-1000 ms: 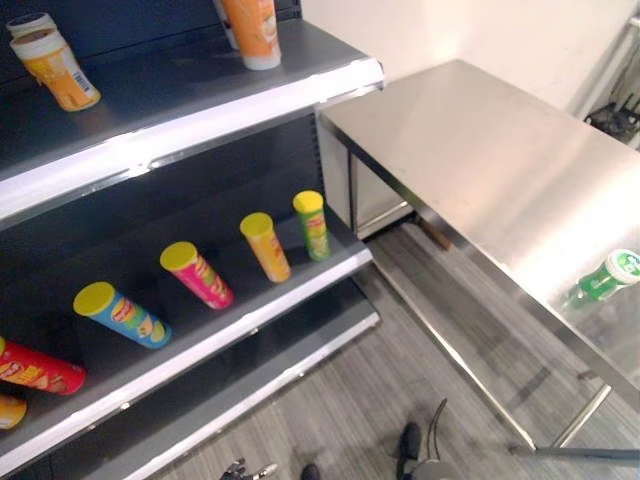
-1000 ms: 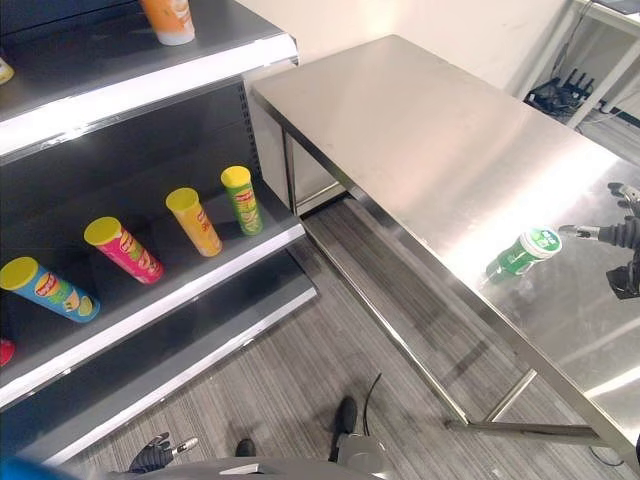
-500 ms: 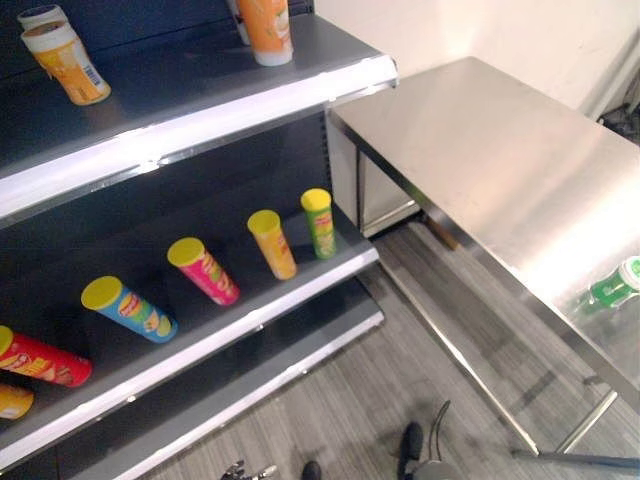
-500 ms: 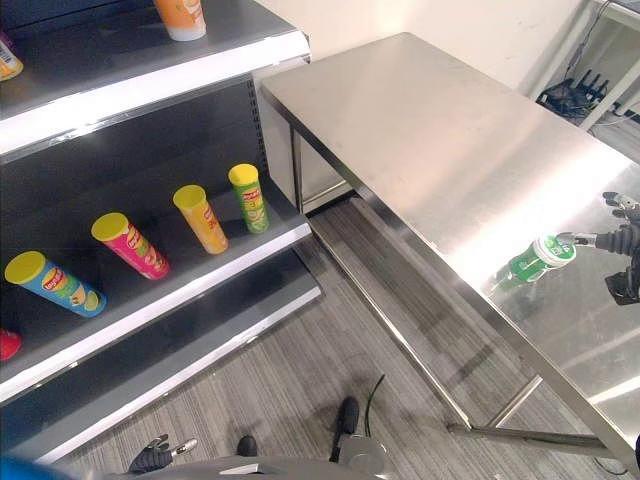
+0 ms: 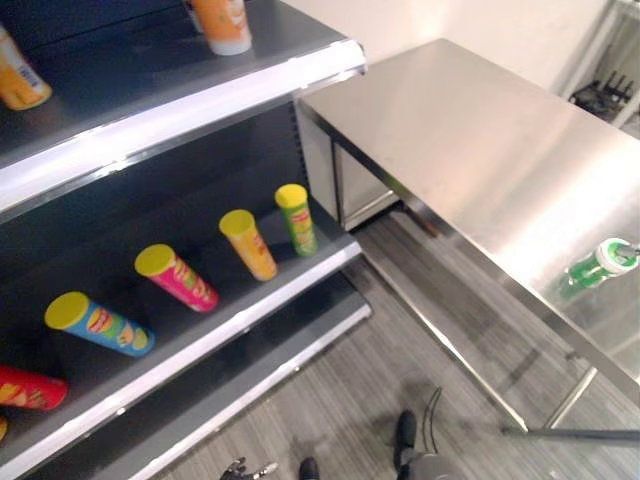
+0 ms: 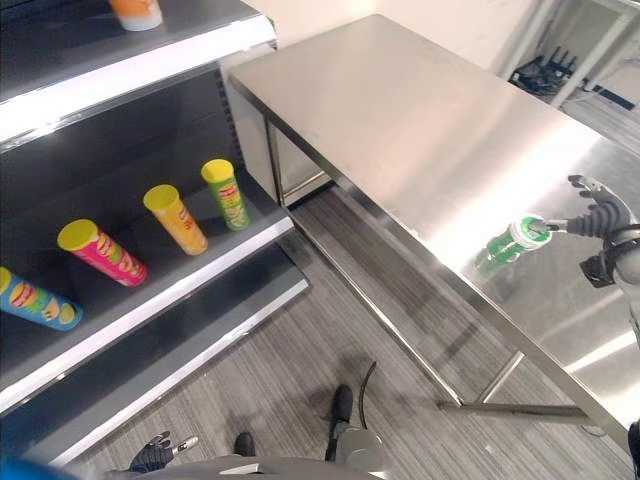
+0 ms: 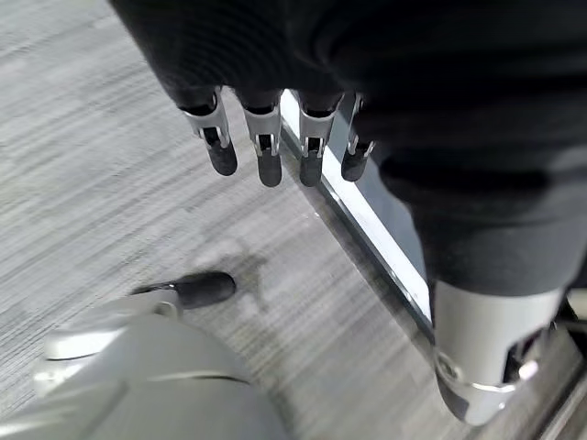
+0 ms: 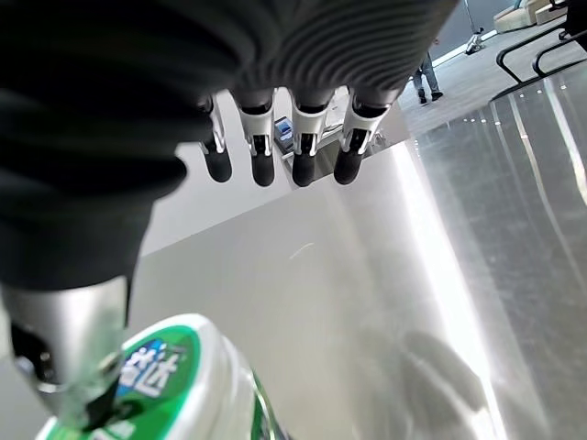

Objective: Put the goods on the table back onto the shelves and tidy them up.

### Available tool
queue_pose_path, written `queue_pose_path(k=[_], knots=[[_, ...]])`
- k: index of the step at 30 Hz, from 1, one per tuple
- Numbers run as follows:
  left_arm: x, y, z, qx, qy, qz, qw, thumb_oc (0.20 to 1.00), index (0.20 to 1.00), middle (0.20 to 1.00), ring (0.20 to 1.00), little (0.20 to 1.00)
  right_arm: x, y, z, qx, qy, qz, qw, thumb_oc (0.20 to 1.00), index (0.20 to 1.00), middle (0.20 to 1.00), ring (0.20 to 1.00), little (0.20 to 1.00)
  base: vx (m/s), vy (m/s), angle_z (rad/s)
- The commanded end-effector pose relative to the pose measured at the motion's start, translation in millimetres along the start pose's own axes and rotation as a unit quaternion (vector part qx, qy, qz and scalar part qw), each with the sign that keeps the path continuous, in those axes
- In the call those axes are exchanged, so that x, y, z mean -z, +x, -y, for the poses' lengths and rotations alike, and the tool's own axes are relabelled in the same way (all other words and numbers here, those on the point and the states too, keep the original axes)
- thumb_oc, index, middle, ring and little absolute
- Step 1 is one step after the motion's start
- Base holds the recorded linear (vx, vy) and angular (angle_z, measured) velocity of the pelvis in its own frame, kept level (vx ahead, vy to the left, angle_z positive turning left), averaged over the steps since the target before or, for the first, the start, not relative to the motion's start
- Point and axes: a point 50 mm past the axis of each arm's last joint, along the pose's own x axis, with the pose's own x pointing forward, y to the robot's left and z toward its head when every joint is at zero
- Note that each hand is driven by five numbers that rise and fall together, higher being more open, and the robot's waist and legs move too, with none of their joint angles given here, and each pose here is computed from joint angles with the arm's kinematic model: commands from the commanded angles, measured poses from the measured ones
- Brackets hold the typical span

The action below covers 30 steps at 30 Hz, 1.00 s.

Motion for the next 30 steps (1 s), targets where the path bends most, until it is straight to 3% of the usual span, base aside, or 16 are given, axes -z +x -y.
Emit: queue_pose_path(k=[1,10,19,30], knots=[[-15.7,2.8,-13.4,-0.002,0.038,0.029,0.999,1.0,1.0,1.0,1.0,1.0,-18.8,9.4,-15.7,-0.019,0.004,0.04,0.999,1.0,1.0,1.0,1.0,1.0,0.01,0.021,-0.16],[-26.8,4.2,-12.4,0.003,0.055,0.05,0.997,1.0,1.0,1.0,1.0,1.0,-58.9,17.1,-10.2,0.001,0.005,0.114,0.993,1.0,1.0,1.0,1.0,1.0,0.01,0.027,-0.28],[-29.0,5.1,-10.3,0.0,0.052,0.053,0.997,1.0,1.0,1.0,1.0,1.0,-65.3,15.8,10.9,0.069,0.035,0.131,0.988,1.0,1.0,1.0,1.0,1.0,0.02,0.012,-0.05],[-24.2,4.3,-4.2,0.024,0.065,0.045,0.997,1.0,1.0,1.0,1.0,1.0,-71.5,14.7,-18.7,-0.051,0.027,0.145,0.988,1.0,1.0,1.0,1.0,1.0,-0.02,-0.004,0.05]])
